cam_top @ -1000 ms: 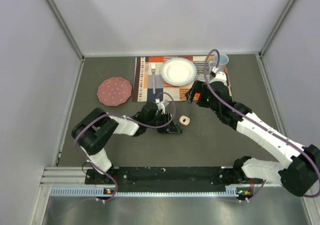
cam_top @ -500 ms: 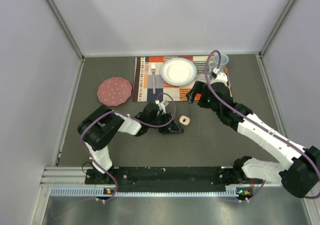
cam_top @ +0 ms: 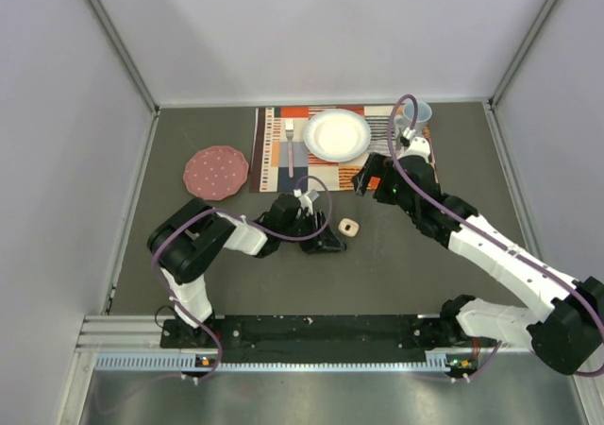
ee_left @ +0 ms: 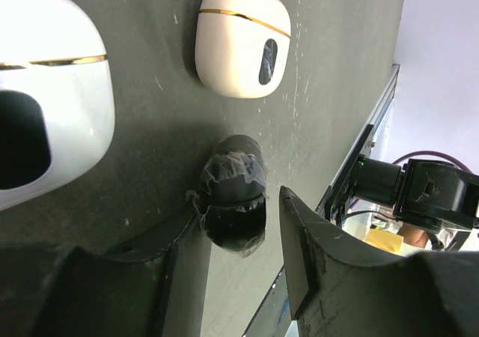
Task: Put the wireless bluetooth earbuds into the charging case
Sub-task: Place the charging case with the earbuds at the center of the board.
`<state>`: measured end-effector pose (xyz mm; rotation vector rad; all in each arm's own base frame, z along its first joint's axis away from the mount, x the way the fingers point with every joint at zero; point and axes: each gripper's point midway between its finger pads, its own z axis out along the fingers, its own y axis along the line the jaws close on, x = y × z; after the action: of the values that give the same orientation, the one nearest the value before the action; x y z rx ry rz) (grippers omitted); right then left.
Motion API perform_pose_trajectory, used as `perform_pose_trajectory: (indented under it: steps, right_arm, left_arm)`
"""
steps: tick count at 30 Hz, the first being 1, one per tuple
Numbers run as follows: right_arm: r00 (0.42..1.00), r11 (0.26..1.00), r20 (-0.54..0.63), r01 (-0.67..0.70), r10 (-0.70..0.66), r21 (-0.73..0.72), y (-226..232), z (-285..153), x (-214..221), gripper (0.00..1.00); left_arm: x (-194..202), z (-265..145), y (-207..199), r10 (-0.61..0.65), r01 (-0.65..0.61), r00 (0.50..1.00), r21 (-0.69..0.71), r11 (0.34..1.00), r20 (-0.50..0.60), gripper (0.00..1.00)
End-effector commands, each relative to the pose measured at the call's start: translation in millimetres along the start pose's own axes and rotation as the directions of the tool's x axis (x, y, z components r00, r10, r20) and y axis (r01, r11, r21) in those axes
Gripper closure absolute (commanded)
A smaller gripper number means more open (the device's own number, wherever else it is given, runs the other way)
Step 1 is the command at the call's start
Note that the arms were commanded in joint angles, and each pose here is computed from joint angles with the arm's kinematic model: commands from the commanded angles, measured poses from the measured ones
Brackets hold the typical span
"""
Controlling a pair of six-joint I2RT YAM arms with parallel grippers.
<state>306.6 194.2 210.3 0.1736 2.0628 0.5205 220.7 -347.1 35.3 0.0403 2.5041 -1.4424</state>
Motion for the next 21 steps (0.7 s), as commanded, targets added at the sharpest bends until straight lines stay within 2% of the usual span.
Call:
perform_pose_trajectory:
  steps: [1,9,21]
  right_arm:
    - [0.998,0.999,0.052,-0.025,0.026,-0.028,6.2,-6.0,-18.4,0.01]
    - [0.998,0.999,0.052,-0.023,0.024,-0.026,5.8,-5.6,-18.2,0.01]
    - [0.998,1.0,0.054,-0.015,0.016,-0.021,4.3,-5.2,-17.8,0.01]
  left_arm:
    - [2.7,-0.9,-1.6,0.026,-0.026,1.0,0.009,1.0,-0.007,0.54]
    - [7.7,-7.7,2.1,0.065,-0.065,0.998,-0.012,0.998,-0.017,0.53]
    - [12.1,-24.1,29.7,0.133,-0.135,0.991,-0.166,0.977,-0.022,0.51]
